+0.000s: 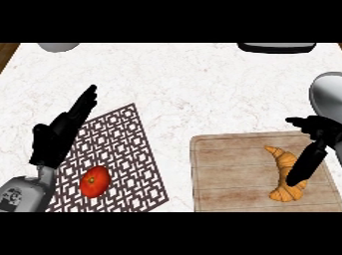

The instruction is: Pick the croissant from the cutting board and place it in the pan

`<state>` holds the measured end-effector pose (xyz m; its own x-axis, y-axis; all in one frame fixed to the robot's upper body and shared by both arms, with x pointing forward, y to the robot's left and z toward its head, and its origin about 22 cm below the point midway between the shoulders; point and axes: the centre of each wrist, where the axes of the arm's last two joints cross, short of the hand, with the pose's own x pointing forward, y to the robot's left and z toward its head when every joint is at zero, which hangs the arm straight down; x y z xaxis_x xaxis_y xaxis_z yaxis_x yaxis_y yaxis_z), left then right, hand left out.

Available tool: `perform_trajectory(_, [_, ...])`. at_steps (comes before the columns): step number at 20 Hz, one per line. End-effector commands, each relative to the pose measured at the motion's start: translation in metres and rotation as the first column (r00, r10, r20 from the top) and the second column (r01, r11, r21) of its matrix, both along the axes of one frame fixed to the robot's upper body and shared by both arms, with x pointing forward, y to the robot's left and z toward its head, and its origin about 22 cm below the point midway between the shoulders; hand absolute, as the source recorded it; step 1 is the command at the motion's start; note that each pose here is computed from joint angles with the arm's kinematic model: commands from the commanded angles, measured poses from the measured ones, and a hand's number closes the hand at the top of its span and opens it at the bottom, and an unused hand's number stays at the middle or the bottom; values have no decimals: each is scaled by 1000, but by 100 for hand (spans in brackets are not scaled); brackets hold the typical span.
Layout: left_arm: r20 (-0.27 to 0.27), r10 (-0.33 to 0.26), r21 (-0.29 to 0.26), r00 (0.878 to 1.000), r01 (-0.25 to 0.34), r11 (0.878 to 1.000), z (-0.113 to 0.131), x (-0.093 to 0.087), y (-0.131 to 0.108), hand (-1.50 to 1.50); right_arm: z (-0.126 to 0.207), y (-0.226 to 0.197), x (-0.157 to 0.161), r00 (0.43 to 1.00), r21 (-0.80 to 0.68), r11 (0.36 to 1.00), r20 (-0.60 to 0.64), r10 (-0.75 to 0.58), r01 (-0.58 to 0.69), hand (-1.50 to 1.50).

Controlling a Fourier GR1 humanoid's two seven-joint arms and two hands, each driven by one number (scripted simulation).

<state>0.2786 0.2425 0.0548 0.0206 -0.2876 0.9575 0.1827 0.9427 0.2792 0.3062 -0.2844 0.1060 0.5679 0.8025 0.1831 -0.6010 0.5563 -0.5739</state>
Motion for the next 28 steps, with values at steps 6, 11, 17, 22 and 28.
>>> perform_trajectory(6, [-14,6,6,1000,-6,1000,-15,-9,10,0,-16,20,-1,987,-180,984,-160,-18,-12,-150])
perform_trajectory(11, [-7,15,-6,1000,-15,1000,9,-14,2,0,-36,8,-14,979,-185,983,-202,-25,-13,-150])
perform_trajectory(17, [-3,24,-1,1000,-24,1000,-1,-10,7,0,-35,18,-9,988,-190,982,-149,-36,7,-150])
perform_trajectory(22, [-9,25,-24,1000,-25,999,-14,1,-5,0,-62,24,-22,987,-206,979,-157,-34,1,-150])
perform_trajectory(28, [-1,3,3,1000,-3,1000,-3,-9,5,0,-69,43,-19,971,-109,984,-210,115,-141,150])
